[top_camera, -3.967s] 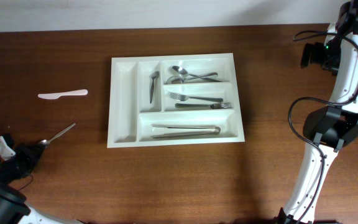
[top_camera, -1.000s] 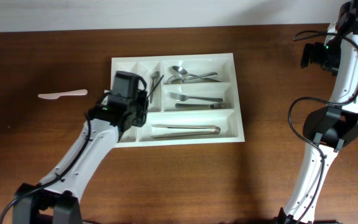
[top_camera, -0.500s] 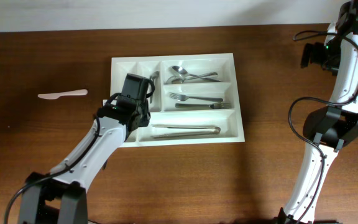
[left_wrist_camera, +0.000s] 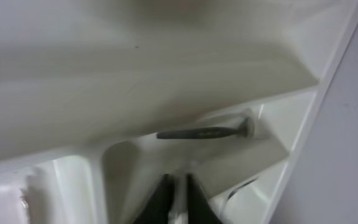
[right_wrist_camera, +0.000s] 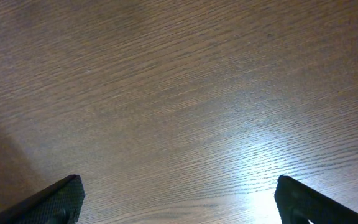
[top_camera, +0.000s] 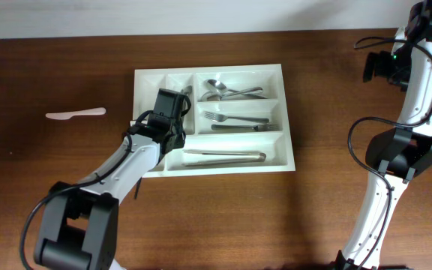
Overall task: Pack container
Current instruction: 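Lower the small spoon into the tray's narrow left compartment, then open the left gripper and raise it left away from the tray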
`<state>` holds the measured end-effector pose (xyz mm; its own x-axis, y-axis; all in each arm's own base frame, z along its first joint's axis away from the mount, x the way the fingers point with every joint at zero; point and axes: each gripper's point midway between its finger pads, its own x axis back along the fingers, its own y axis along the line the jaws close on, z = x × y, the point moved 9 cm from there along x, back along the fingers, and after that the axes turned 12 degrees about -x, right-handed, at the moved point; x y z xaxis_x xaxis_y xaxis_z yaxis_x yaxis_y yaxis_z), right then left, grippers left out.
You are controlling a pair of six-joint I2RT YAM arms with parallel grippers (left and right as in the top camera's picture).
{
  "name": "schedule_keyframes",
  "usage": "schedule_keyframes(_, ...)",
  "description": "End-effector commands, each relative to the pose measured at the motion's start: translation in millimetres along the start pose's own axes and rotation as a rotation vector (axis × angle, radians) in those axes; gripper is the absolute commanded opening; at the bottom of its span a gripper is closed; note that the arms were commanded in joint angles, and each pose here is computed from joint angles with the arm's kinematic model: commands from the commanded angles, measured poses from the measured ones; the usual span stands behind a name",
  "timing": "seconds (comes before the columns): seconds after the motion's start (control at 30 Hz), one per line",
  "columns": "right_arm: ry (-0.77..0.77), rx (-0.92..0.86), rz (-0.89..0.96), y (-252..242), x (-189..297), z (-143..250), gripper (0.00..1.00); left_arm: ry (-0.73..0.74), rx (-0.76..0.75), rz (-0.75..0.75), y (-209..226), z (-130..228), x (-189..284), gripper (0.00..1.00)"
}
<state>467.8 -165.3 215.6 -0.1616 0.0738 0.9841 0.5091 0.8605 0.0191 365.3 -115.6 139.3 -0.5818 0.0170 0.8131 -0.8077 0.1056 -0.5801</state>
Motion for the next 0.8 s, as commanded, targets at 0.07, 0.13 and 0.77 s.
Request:
schedule_keyframes(0.07, -0.018, 0.003, -0.012, -1.4, 9.6, 0.1, 0.99, -0.012, 0.020, 0.027, -5.0, 0.4, -1.3, 0.27)
schedule_keyframes(0.13, -0.018, 0.003, -0.012, -1.3, 9.6, 0.2, 0.99, -0.010, 0.022, 0.036, -6.5, 0.7, -1.3, 0.28)
schedule_keyframes(0.77, -0.018, 0.003, -0.012, -1.3, 9.6, 0.2, 0.99, 0.100, -0.874, 0.655, -89.5, -21.5, 53.8, 0.83)
